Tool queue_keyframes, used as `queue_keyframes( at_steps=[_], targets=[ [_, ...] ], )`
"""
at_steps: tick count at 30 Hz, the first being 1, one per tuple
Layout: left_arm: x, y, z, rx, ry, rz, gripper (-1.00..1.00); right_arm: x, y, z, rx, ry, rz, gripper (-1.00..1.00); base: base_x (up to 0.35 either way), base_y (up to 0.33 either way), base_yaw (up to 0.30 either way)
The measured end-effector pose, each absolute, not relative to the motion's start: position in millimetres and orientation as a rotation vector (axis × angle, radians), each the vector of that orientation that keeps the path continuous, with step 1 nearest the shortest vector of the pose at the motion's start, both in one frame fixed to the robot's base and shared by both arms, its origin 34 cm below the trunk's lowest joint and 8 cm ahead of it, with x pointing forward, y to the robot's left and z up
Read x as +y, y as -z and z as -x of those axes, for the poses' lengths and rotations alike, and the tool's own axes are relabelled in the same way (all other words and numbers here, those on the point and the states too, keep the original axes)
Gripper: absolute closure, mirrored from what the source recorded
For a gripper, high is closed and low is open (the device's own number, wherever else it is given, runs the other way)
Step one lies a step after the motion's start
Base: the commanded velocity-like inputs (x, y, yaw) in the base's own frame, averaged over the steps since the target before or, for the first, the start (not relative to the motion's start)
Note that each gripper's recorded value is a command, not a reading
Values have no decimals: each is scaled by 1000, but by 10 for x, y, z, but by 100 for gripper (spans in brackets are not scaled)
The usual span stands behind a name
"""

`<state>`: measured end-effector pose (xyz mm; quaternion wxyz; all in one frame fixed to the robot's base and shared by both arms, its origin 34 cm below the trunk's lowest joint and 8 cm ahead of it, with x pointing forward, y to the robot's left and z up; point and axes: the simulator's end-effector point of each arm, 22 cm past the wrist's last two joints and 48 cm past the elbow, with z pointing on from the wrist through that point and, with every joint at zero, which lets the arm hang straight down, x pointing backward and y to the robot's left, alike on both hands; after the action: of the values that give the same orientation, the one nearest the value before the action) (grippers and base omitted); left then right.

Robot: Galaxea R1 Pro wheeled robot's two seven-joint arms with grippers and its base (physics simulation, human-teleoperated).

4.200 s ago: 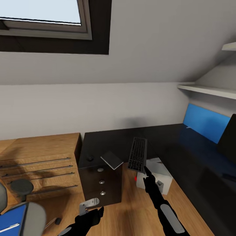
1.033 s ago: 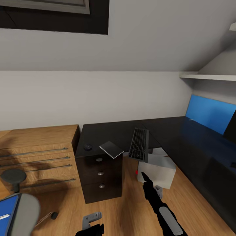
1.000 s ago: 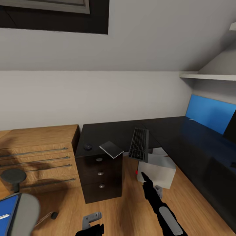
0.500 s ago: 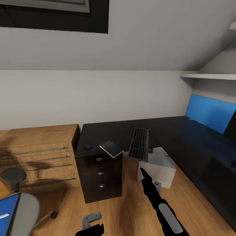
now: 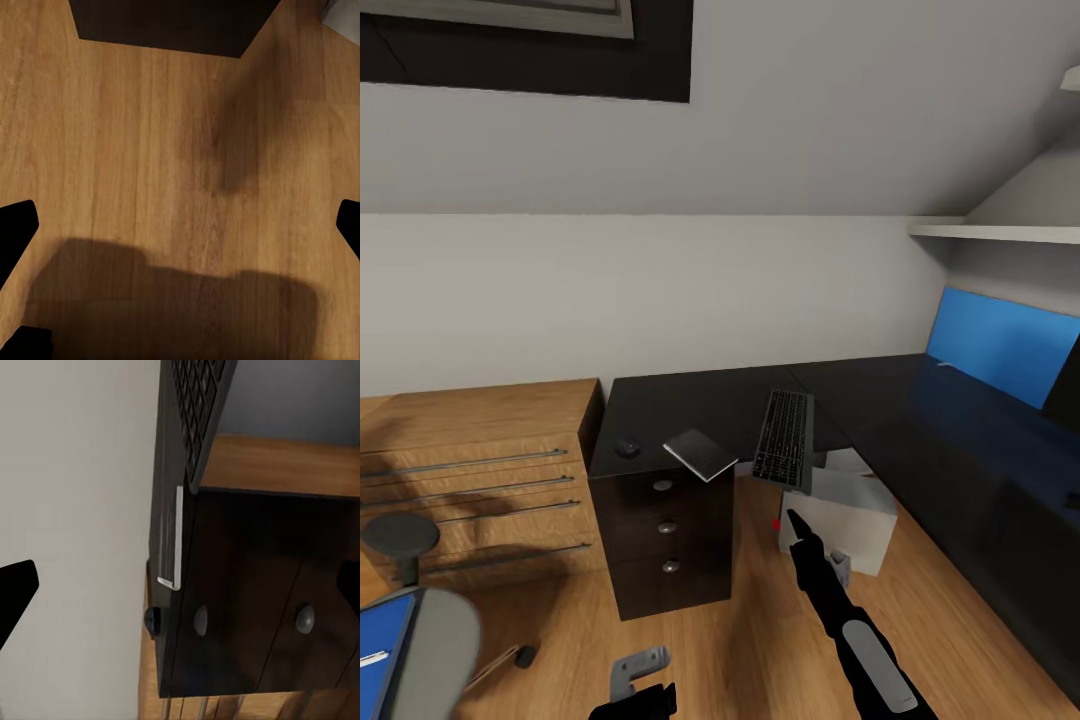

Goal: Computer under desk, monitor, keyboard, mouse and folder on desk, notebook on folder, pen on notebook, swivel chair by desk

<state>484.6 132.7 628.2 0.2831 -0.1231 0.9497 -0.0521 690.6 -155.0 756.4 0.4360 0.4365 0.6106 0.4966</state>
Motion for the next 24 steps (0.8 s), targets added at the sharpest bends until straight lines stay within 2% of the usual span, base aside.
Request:
queue_keyframes(
  at_steps=[6,18,24],
  targets=[
    [1330,-6283,-4846,2542,137,329,-100,-1518,-7561,-6899,1525,-1243,-1084,-100,76,0,0],
    [1340,-6285,-4846,2541,135,329,-100,-1516,-7550,-6892,1527,-1242,-1085,-100,276,0,0],
    [1341,-6282,-4848,2541,134,329,-100,-1520,-7548,-6895,1526,-1240,-1084,-100,115,0,0]
  ],
)
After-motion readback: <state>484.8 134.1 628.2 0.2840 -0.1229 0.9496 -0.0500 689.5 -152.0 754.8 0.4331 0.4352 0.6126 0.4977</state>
